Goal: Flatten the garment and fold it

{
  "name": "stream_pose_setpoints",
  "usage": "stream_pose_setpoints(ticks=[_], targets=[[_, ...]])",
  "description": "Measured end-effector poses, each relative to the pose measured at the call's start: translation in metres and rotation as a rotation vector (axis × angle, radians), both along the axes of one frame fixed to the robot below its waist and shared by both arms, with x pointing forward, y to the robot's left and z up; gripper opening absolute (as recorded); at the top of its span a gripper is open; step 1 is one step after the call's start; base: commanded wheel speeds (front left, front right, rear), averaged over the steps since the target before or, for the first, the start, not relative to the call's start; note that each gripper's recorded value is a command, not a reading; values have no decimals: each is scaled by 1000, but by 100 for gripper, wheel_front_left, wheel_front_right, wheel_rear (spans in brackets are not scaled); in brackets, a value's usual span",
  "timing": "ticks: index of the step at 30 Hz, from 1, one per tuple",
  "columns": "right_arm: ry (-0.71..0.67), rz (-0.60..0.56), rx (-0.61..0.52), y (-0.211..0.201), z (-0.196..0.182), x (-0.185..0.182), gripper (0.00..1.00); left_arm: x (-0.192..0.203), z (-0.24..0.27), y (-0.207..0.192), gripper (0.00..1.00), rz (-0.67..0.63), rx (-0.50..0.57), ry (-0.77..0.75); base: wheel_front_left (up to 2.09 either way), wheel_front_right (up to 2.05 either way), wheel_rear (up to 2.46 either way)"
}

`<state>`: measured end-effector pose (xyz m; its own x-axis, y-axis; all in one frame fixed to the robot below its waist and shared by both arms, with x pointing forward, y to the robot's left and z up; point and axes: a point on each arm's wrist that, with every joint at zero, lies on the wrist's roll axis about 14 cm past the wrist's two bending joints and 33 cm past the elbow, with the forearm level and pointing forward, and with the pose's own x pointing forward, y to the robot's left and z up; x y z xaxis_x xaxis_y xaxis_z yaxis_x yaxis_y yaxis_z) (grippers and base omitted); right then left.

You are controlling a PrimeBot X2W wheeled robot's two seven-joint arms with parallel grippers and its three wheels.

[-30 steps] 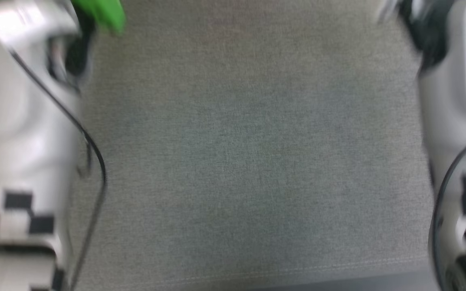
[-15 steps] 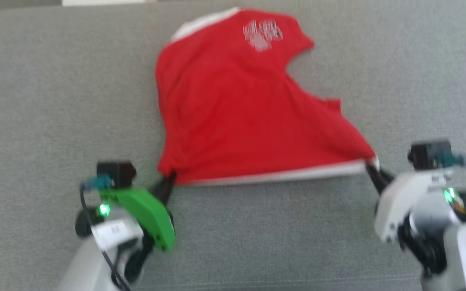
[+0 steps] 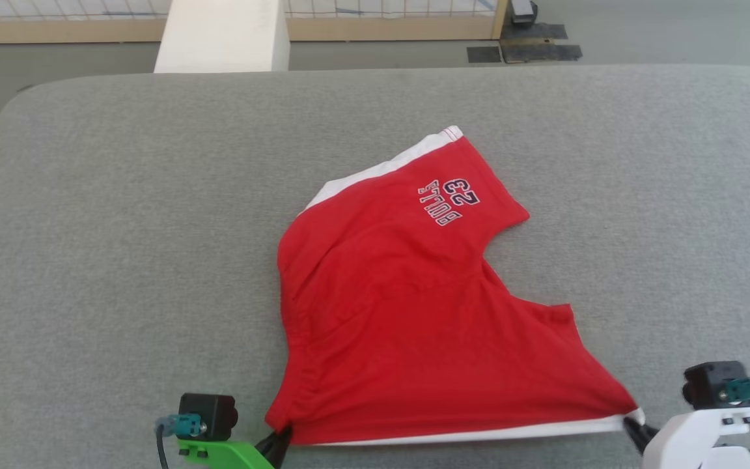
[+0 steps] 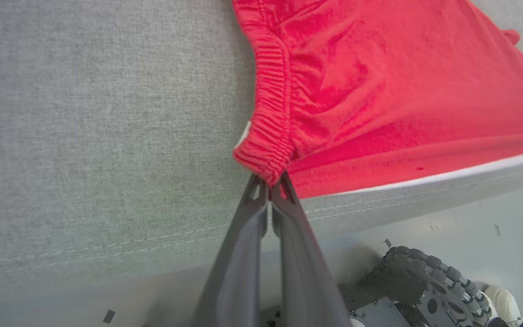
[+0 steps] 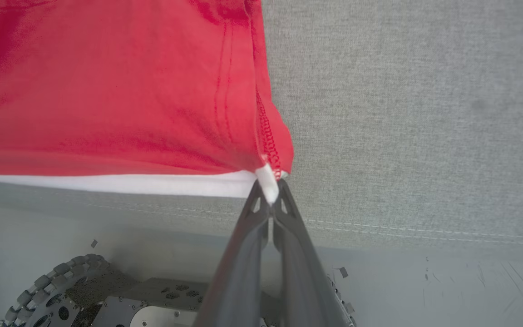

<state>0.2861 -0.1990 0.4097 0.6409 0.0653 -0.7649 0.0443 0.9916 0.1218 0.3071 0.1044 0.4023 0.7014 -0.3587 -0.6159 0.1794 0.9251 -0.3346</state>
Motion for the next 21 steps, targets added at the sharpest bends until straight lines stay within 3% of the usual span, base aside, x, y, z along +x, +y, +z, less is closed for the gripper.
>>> stream_pose_setpoints(ticks=[6, 15, 21], targets=[[-110, 28, -44, 1, 25, 29, 0, 8, 25, -7, 0, 2, -43, -103, 0, 0, 0], [-329, 195, -189, 15, 85, 135, 0, 75, 66, -32, 0, -59, -66, -262, 0, 0, 0], [-371, 276, -232, 31, 97, 205, 0, 119, 73, -31, 0, -37, -63, -283, 0, 0, 0]])
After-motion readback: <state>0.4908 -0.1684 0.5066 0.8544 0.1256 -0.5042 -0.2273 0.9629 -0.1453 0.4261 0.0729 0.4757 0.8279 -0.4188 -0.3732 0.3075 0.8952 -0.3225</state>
